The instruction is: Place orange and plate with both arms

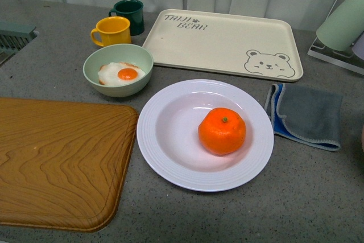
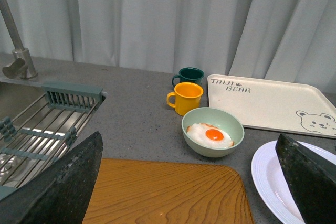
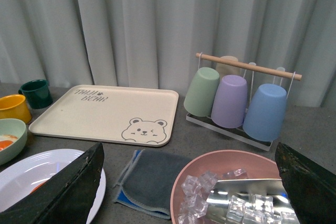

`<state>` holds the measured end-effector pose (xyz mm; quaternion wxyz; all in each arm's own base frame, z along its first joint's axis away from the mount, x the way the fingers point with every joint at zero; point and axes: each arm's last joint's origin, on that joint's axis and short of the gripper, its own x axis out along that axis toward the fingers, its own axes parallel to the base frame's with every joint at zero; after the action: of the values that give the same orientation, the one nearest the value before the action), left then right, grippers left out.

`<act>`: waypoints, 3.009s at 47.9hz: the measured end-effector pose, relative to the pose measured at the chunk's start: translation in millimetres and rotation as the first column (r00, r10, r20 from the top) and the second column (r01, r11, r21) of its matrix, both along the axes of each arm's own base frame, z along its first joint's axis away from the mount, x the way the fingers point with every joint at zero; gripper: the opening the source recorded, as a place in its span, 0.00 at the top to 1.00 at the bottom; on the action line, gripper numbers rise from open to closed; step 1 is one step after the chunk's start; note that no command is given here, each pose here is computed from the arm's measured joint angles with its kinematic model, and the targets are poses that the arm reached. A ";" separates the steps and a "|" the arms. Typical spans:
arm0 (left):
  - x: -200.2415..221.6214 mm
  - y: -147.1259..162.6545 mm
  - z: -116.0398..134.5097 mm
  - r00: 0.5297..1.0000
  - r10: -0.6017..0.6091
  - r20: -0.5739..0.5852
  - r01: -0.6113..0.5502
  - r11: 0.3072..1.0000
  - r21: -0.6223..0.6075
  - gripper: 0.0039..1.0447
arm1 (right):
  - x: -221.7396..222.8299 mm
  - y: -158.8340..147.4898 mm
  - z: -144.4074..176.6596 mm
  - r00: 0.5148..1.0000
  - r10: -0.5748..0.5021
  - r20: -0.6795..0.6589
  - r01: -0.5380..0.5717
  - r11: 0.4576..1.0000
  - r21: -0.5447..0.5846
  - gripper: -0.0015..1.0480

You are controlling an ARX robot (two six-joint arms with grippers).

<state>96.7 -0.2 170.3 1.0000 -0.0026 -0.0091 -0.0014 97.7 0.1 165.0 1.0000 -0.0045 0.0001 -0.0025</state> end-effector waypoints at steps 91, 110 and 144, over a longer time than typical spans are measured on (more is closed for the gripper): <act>0.0 0.0 0.0 1.000 0.000 0.000 0.000 1.000 0.000 0.06 | 202.0 61.5 -134.3 0.474 0.678 -0.562 0.304 0.473 0.827 0.09; 0.0 0.0 0.0 1.000 0.000 0.000 0.000 1.000 0.000 0.06 | 214.6 63.0 -141.4 0.503 0.658 -0.560 0.335 0.449 0.828 0.09; 0.0 0.0 0.0 1.000 0.000 0.000 0.000 1.000 0.000 0.06 | 231.0 70.5 -142.6 0.501 0.639 -0.584 0.386 0.439 0.811 0.95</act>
<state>96.7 -0.2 170.3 1.0000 -0.0024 -0.0091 -0.0012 328.7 70.6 22.4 0.6940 0.5174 0.4921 0.0918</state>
